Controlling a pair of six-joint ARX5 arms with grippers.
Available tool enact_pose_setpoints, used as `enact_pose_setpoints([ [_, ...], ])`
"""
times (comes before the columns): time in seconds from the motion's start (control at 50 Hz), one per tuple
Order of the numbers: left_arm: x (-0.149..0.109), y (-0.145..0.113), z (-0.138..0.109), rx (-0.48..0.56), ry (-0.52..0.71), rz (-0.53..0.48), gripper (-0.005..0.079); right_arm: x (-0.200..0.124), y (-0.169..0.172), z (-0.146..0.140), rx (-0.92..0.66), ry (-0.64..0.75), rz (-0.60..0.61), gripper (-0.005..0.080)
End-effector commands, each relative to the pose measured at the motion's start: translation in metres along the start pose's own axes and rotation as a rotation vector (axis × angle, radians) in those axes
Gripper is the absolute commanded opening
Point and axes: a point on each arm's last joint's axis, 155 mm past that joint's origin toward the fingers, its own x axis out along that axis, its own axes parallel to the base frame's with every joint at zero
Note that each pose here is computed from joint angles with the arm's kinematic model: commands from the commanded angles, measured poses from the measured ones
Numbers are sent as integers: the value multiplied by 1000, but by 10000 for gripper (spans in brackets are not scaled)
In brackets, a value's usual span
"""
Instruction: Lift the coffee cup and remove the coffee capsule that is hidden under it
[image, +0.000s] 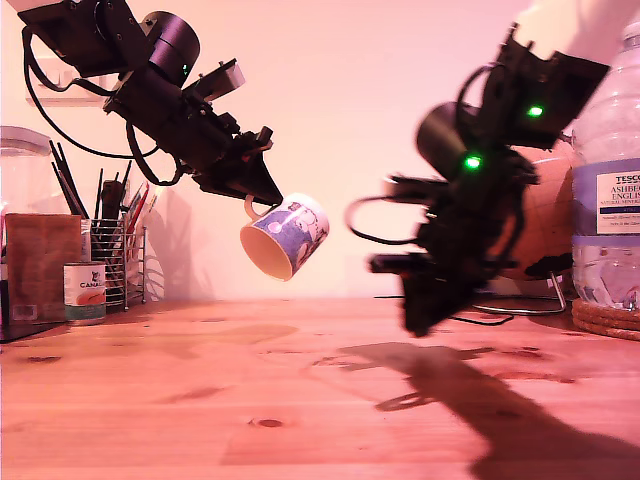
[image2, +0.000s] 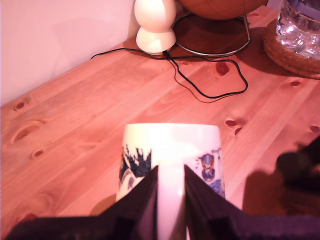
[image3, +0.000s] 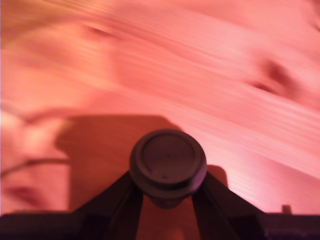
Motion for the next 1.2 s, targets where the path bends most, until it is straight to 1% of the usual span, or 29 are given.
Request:
enact_pose_setpoints([
  [0.0, 2, 2, 5, 3, -24, -2, -21, -3, -14, 4, 20, -4, -31, 2],
  [0.2, 2, 2, 9, 0, -41, 1, -21, -5, -46, -3, 69, 17, -78, 2],
  [0.3, 2, 3, 12, -7, -52, 3, -21, -5, -51, -4, 79, 17, -82, 2],
  [0.44, 2, 3, 15, -3, -63, 4, -21, -5, -50, -7, 80, 29, -72, 12],
  [0.6, 2, 3, 15, -5, -64, 4, -21, -5, -42, -8, 74, 37, -38, 116],
  [0.7, 2, 3, 15, -5, -64, 4, -21, -5, -42, -11, 74, 47, -37, 154],
  [0.9, 2, 3, 15, -12, -65, 4, -21, -5, -41, -18, 75, 75, -34, 283],
  [1.1, 2, 4, 17, -19, -70, 5, -21, -5, -35, -18, 75, 78, -12, 376],
  [1.18, 2, 4, 17, -21, -69, 4, -21, -6, -34, -18, 74, 76, -6, 395],
])
